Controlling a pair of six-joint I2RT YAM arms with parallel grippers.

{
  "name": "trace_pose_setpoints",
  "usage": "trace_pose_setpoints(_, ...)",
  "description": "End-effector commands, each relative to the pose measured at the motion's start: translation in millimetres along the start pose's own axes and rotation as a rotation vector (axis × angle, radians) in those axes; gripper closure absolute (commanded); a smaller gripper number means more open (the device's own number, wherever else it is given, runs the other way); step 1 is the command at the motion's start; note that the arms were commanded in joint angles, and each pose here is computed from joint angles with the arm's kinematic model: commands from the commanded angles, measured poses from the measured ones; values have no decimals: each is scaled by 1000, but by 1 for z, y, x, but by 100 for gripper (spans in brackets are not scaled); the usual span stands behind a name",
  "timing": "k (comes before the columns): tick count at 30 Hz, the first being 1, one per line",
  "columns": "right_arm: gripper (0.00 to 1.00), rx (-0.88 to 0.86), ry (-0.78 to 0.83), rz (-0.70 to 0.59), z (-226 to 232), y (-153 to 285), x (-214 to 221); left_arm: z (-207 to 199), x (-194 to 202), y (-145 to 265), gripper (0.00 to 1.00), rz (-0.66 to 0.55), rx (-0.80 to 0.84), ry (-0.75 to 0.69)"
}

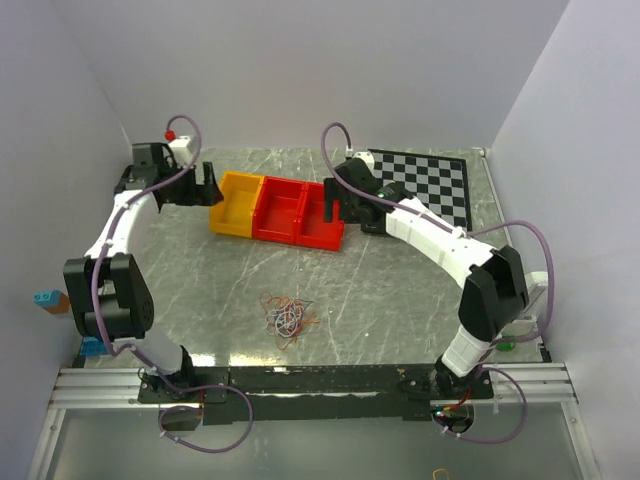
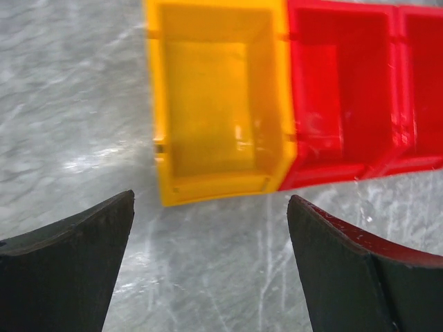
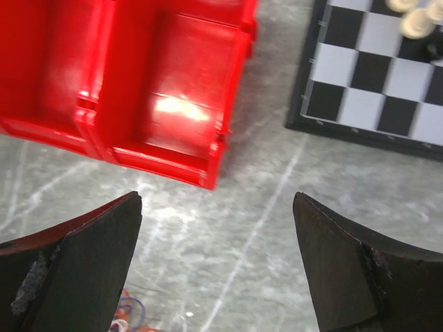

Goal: Untangle the cables

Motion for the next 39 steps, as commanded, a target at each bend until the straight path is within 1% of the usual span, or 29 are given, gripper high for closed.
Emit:
trace_pose_setpoints(1,4,-102,-60,-79,30,-5,-37,7,-20,14,3,-34,41,42)
trace_pose_setpoints(7,6,-137,-45,-48,68,-40,-45,6,-14,25,3,-33,38,19)
trace_pose_setpoints(11,7,-142,-52,-14,86,-68,-45,11,-10,27,3,-20,6,24)
trace_pose_setpoints(16,11,-121,-44,20,98,-98,-44,14,-13,33,3,-19,24,42)
trace_pose_setpoints(18,14,-110,-46,43,100,-106,-41,14,-13,33,3,-18,29,44)
trace_pose_setpoints(22,27,-120,-50,63,105,-117,-35,9,-17,35,3,-20,55,45)
trace_pose_setpoints(25,43,-120,-43,89,108,-121,-24,7,-18,35,3,-17,63,46)
trace_pose_setpoints(27,52,-122,-38,104,108,-120,-16,8,-20,36,4,-17,55,45)
trace_pose_setpoints(34,78,-142,-47,158,101,-103,27,15,-23,32,3,-22,25,45)
trace_pose_setpoints(36,83,-142,-42,175,98,-94,40,15,-25,32,3,-28,25,42)
trace_pose_setpoints(39,87,-146,-36,196,94,-81,60,13,-27,34,3,-38,28,36)
Point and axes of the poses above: each gripper's point midway between its finger pads, its own y axis back along the fingers, its own z axis along the line the jaws close on, x = y × z, the point moved 2 cm from there along y, back along the fingers, and after that the axes turned 6 degrees about y, right-handed, at the moved point
